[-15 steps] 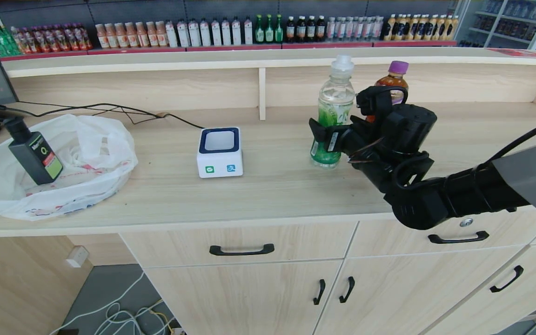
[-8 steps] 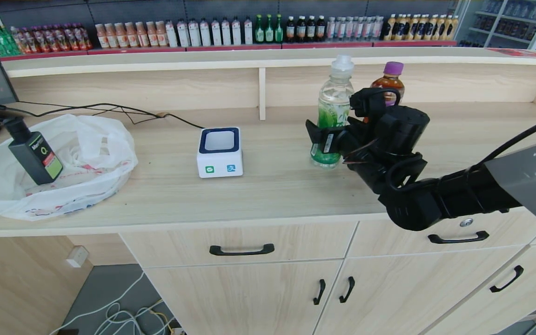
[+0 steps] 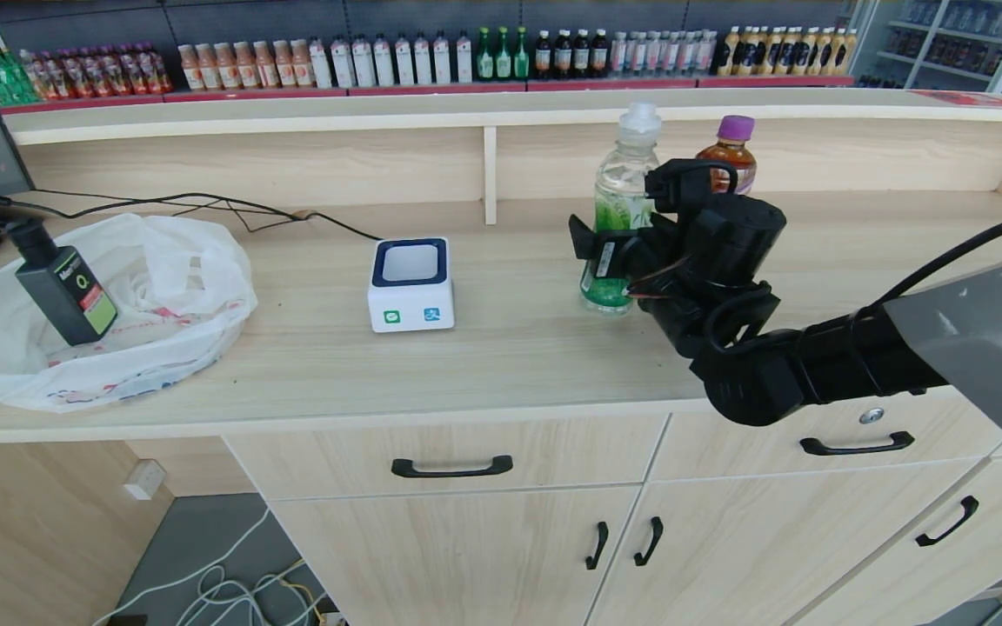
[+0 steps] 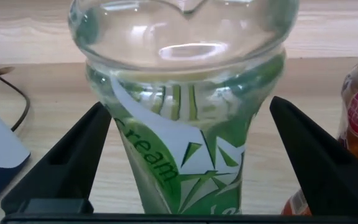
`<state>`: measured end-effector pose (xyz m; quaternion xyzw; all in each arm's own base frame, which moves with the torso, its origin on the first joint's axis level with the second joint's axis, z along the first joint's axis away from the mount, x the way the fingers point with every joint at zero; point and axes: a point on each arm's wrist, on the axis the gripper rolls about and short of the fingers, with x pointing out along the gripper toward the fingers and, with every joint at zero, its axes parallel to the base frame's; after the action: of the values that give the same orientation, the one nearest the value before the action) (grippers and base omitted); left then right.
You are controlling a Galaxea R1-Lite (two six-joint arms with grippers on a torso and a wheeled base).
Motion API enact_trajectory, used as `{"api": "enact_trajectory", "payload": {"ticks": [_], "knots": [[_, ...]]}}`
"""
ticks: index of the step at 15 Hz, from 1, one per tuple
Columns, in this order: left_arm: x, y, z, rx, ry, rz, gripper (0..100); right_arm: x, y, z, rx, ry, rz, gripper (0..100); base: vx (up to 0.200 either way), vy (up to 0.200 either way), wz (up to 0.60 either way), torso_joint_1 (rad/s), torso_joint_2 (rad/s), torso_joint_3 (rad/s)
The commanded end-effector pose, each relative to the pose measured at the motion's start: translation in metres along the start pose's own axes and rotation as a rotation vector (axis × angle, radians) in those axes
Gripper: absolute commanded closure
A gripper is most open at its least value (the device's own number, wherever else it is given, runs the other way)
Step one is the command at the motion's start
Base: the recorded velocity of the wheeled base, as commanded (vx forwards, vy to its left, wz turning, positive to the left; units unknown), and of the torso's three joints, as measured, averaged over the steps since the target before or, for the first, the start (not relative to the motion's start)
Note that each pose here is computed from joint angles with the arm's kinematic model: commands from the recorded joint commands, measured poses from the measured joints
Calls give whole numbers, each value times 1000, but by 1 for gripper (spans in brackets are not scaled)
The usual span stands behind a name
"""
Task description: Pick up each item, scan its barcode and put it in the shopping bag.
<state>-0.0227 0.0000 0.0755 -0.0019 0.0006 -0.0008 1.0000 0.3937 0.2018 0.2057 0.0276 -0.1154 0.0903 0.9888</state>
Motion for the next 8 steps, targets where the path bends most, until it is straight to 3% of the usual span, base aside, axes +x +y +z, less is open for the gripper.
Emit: {"api": "enact_trajectory", "payload": {"ticks": [1,8], "knots": [[0,0,0,-1,0,-1,0,5,4,-4,-3,-4,5,0,0,0,0,0,0,0],[0,0,0,-1,0,0,0,12,7,-3,-4,-30,-1,0,0,0,0,0,0,0]]}}
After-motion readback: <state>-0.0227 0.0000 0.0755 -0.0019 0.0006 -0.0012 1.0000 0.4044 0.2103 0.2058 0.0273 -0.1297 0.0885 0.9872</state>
